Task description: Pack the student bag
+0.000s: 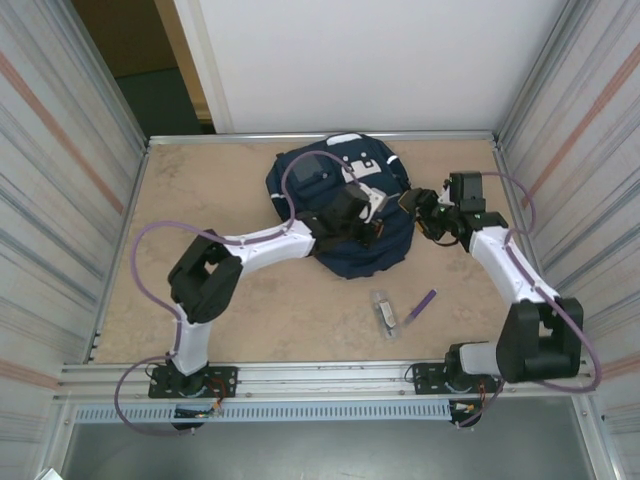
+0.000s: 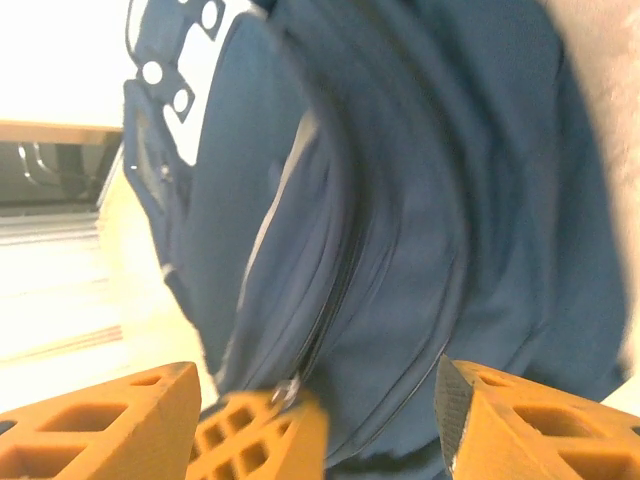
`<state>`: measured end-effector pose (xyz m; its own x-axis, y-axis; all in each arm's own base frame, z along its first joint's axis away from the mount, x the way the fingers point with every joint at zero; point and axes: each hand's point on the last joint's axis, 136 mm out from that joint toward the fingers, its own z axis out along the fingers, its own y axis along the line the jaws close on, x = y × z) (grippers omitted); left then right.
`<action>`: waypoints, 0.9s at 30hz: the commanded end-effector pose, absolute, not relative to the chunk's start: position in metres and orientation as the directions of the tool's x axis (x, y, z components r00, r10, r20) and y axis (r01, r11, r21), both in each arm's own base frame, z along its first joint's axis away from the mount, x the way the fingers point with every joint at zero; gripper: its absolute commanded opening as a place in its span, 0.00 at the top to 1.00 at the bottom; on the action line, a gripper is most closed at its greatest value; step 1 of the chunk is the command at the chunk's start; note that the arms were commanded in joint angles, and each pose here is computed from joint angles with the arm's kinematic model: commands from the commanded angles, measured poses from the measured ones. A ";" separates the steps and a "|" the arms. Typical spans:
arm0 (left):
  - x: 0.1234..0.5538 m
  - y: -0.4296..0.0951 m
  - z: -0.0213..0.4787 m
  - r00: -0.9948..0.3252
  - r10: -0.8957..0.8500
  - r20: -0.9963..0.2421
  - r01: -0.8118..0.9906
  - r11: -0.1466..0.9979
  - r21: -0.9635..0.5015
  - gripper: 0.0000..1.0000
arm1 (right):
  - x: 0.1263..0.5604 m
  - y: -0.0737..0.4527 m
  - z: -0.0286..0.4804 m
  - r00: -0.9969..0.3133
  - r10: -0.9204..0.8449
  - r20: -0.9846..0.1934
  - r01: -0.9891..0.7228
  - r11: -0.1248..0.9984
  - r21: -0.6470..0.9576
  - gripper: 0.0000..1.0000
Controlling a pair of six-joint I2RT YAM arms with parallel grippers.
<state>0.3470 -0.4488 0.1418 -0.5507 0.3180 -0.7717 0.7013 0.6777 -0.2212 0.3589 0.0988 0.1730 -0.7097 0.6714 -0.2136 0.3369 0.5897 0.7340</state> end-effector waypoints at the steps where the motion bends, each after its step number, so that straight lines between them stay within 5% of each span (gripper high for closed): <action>1: 0.342 -0.484 0.187 -0.468 0.255 -0.846 0.763 0.600 -0.241 1.00 | 0.345 0.101 0.153 -0.708 0.696 -0.120 0.420 0.551 0.722 0.37; 8: 0.335 -0.492 0.180 -0.460 0.270 -0.846 0.770 0.596 -0.229 1.00 | 0.369 0.117 0.150 -0.729 0.683 -0.040 0.429 0.502 0.750 0.45; 12: 0.333 -0.486 0.176 -0.464 0.270 -0.843 0.762 0.607 -0.225 1.00 | 0.380 0.114 0.137 -0.704 0.710 -0.027 0.466 0.490 0.737 0.79; 16: 0.320 -0.469 0.164 -0.462 0.329 -0.824 0.777 0.599 -0.196 1.00 | 0.390 0.105 0.133 -0.693 0.718 -0.067 0.473 0.522 0.710 0.97; 25: 0.273 -0.369 0.130 -0.539 0.440 -0.718 0.776 0.590 -0.221 1.00 | 0.418 0.078 0.125 -0.657 0.753 -0.045 0.505 0.483 0.715 1.00; 27: 0.275 -0.365 0.128 -0.507 0.461 -0.728 0.786 0.594 -0.172 1.00 | 0.418 0.077 0.126 -0.654 0.756 -0.027 0.505 0.464 0.728 0.92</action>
